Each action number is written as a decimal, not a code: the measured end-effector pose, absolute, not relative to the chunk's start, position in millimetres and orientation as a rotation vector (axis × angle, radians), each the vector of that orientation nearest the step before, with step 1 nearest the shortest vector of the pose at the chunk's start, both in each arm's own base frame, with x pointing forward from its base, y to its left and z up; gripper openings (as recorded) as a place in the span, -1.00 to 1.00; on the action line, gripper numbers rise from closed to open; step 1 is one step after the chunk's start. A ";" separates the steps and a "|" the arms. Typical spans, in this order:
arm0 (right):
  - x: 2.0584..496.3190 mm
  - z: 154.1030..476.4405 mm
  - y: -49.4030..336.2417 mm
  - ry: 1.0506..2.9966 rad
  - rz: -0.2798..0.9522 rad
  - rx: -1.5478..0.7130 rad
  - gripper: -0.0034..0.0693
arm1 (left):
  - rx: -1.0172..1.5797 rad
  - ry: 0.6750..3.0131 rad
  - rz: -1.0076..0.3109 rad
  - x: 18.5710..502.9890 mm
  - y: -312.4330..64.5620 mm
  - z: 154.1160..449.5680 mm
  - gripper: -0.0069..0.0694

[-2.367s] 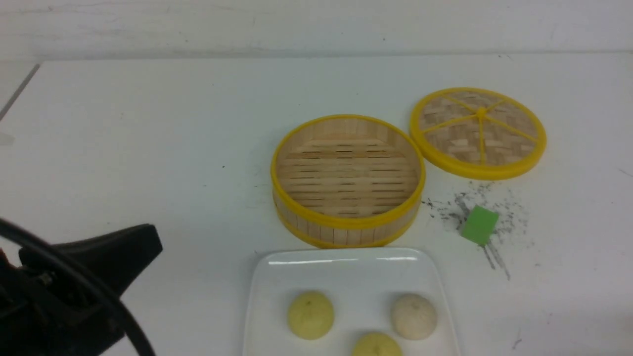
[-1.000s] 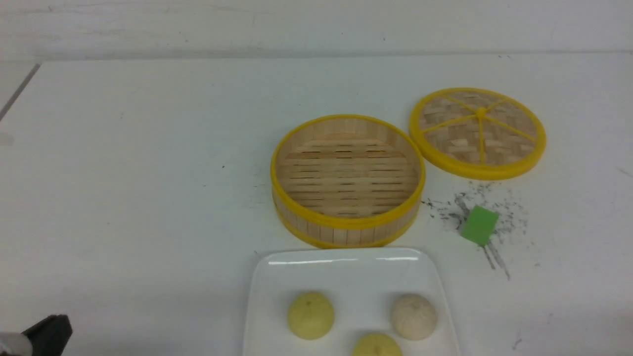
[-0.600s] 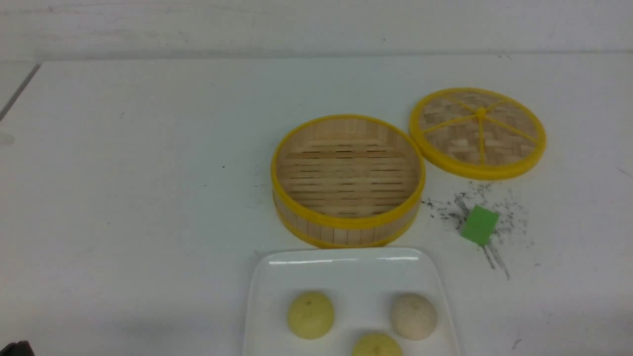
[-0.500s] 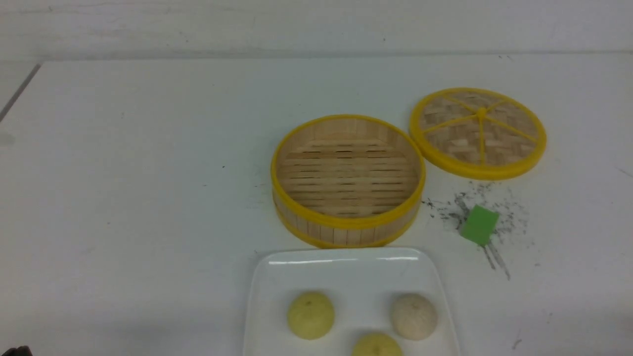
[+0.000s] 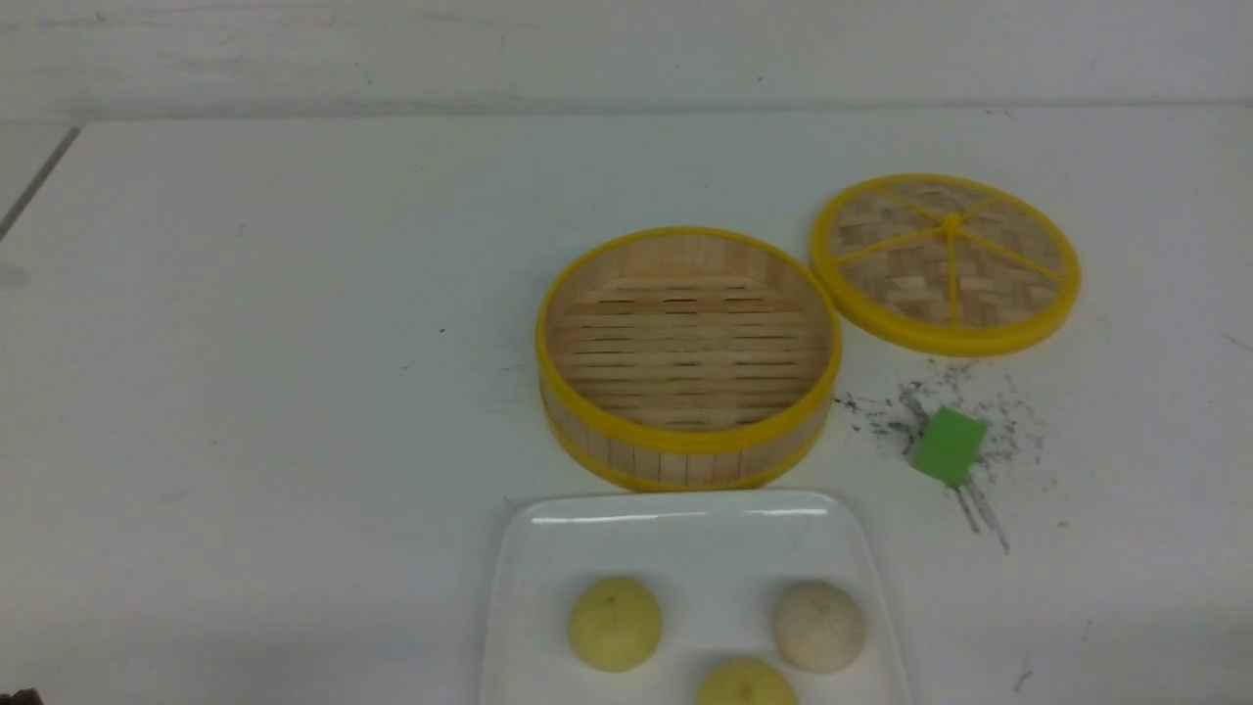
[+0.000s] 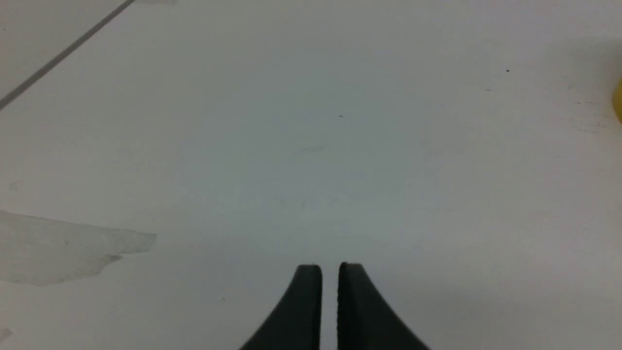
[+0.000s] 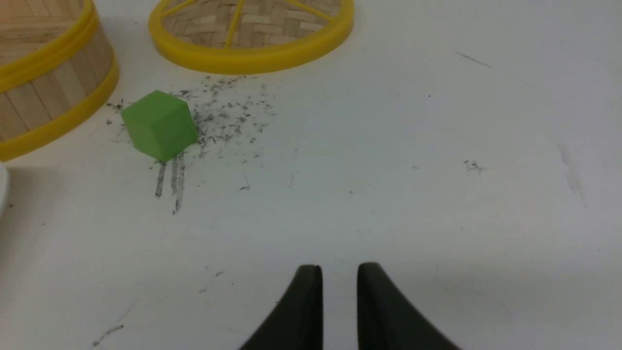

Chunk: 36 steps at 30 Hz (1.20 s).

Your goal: Put the steamed buns into the plate on the white tablecloth.

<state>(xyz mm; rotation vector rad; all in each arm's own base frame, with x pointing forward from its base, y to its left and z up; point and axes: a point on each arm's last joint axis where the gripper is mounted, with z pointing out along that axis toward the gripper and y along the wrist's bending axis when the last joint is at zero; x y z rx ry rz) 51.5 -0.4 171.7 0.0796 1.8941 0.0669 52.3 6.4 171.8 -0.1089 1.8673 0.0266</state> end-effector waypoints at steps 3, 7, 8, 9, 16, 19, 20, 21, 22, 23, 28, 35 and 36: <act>51.5 171.7 -0.4 1.894 0.067 0.080 -0.53 | -0.095 1.868 0.021 52.4 5.8 171.8 -0.60; 51.5 171.7 -0.4 1.894 0.067 0.080 -0.53 | -0.092 1.869 0.023 52.4 5.9 171.8 -0.60; 51.5 171.7 -0.4 1.894 0.067 0.080 -0.53 | -0.092 1.869 0.023 52.4 5.8 171.8 -0.60; 51.5 171.7 -0.4 1.894 0.067 0.080 -0.53 | -0.091 1.869 0.024 52.4 5.9 171.8 -0.59; 51.5 171.7 -0.4 1.894 0.067 0.080 -0.50 | -0.070 1.870 0.059 52.3 7.1 171.8 -0.59; 51.5 171.7 -0.4 1.894 0.067 0.080 -0.49 | -0.066 1.871 0.065 52.3 7.3 171.8 -0.58; 51.5 171.7 -0.4 1.894 0.067 0.080 -0.49 | -0.066 1.870 0.065 52.3 7.3 171.8 -0.58; 51.5 171.7 -0.4 1.894 0.067 0.080 -0.48 | -0.065 1.870 0.068 52.3 7.4 171.8 -0.58; 51.5 171.7 -0.4 1.894 0.067 0.080 -0.48 | -0.065 1.870 0.068 52.3 7.4 171.8 -0.58; 51.5 171.7 -0.4 1.894 0.067 0.080 -0.47 | -0.065 1.870 0.068 52.3 7.4 171.8 -0.58; 51.5 171.7 -0.4 1.894 0.067 0.080 -0.45 | -0.065 1.870 0.068 52.3 7.4 172.0 -0.58; 51.5 171.7 -0.4 1.894 0.067 0.080 -0.42 | -0.064 1.870 0.069 52.3 7.5 172.0 -0.58; 51.5 171.7 -0.4 1.894 0.067 0.080 -0.42 | -0.064 1.870 0.069 52.3 7.5 172.0 -0.58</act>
